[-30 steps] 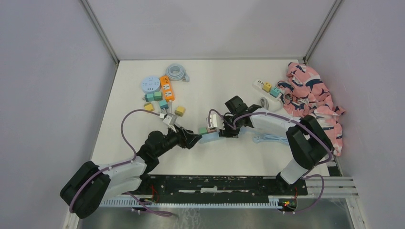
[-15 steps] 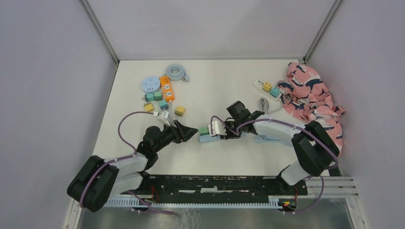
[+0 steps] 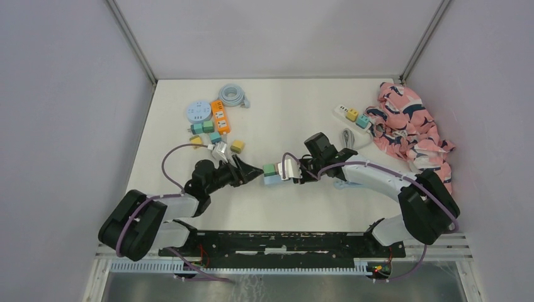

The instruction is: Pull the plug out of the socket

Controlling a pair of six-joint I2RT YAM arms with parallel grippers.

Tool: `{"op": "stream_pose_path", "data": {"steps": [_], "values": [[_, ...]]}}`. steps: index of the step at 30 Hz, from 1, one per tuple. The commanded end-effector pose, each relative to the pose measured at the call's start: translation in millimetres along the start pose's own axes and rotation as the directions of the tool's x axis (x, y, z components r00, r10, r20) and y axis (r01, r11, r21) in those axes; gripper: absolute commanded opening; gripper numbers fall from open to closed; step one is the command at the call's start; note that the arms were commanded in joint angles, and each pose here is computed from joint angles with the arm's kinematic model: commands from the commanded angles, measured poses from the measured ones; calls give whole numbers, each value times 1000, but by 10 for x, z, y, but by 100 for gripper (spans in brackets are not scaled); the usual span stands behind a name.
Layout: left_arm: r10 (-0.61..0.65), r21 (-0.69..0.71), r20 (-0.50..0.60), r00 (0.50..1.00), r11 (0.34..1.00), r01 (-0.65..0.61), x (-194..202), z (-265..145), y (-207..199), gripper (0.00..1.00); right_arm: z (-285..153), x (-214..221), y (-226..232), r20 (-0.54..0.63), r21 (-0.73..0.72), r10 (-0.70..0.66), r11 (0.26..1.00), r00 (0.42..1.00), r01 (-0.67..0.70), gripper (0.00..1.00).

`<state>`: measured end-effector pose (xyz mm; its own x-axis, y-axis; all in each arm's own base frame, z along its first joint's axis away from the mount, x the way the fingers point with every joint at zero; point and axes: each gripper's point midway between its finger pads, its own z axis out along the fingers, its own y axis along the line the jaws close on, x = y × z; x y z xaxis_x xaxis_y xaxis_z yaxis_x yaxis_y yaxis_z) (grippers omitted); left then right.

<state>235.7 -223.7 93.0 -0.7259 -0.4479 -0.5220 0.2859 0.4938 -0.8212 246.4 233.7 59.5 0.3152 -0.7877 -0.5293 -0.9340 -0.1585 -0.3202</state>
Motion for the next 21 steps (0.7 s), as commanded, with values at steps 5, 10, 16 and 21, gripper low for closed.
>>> {"op": "stream_pose_path", "data": {"steps": [5,10,16,21], "values": [[12,170,-116,993,985,8,-8,272,-267,74,-118,-333,-151,107,63,-101,994,989,95,0],[-52,187,-174,983,979,85,45,444,-191,64,-104,-369,-112,111,53,-116,992,987,110,0],[-96,268,-215,972,951,153,109,476,-252,15,-97,-353,-97,105,45,-116,993,988,112,0],[7,364,-191,982,929,64,129,369,-380,3,-129,-410,-87,110,6,-52,999,993,52,42]]}}
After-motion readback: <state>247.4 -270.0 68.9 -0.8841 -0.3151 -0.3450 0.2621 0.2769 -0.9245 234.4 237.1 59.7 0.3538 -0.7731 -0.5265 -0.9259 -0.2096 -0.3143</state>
